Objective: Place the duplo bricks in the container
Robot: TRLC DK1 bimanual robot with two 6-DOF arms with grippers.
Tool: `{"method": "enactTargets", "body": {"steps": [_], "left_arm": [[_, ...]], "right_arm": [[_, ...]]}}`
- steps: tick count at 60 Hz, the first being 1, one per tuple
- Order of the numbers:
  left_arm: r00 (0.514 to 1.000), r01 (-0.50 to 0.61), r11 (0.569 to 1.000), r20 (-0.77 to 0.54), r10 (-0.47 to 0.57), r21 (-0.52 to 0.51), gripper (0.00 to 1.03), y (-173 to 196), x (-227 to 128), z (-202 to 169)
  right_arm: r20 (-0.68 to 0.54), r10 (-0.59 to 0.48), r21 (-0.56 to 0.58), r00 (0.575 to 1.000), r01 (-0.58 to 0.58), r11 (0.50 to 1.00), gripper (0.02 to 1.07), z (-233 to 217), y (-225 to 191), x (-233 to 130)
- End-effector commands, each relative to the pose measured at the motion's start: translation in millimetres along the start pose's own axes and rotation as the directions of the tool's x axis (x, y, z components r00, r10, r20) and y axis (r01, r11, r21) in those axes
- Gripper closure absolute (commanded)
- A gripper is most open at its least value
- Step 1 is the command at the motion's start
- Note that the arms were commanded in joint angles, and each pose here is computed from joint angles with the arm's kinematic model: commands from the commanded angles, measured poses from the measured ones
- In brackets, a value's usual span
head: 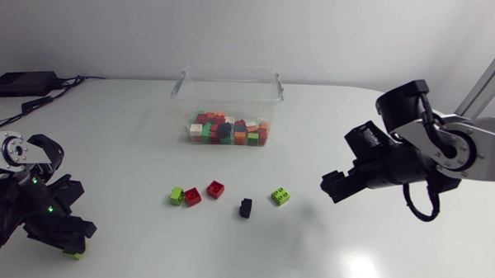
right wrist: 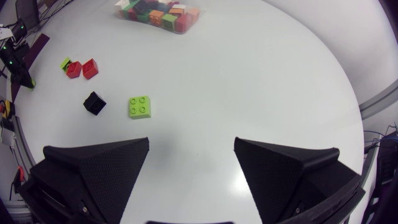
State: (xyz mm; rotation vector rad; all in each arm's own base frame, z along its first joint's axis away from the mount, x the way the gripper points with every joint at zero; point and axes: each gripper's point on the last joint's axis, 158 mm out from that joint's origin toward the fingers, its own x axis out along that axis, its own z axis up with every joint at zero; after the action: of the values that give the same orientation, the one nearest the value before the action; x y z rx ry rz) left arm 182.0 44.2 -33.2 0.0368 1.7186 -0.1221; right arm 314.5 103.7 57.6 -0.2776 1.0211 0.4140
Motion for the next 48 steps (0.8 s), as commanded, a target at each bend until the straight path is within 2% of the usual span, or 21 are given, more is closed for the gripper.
{"method": "enactTargets", "body": {"steps": [1,11,25,48], "left_arm": [[1.0,0.008,1.0,-0.024,-0.007,0.029,0.78,-4,5,-15],[0.997,-0.024,0.998,0.075,0.019,0.064,0.78,-9,-14,-6],[0.963,-0.083,0.994,0.264,0.06,0.075,0.78,-6,-56,27],[0.853,-0.083,0.986,0.522,-0.004,0.144,0.78,-38,-139,88]], "right_arm": [[-0.012,0.016,-0.019,1.0,-0.016,1.0,0.09,10,10,10],[-0.069,0.053,-0.045,0.996,-0.056,0.997,0.1,11,33,30],[-0.141,0.059,-0.101,0.988,-0.074,0.992,0.1,14,54,57],[-0.242,0.068,-0.138,0.968,-0.103,0.985,0.13,10,64,94]]}}
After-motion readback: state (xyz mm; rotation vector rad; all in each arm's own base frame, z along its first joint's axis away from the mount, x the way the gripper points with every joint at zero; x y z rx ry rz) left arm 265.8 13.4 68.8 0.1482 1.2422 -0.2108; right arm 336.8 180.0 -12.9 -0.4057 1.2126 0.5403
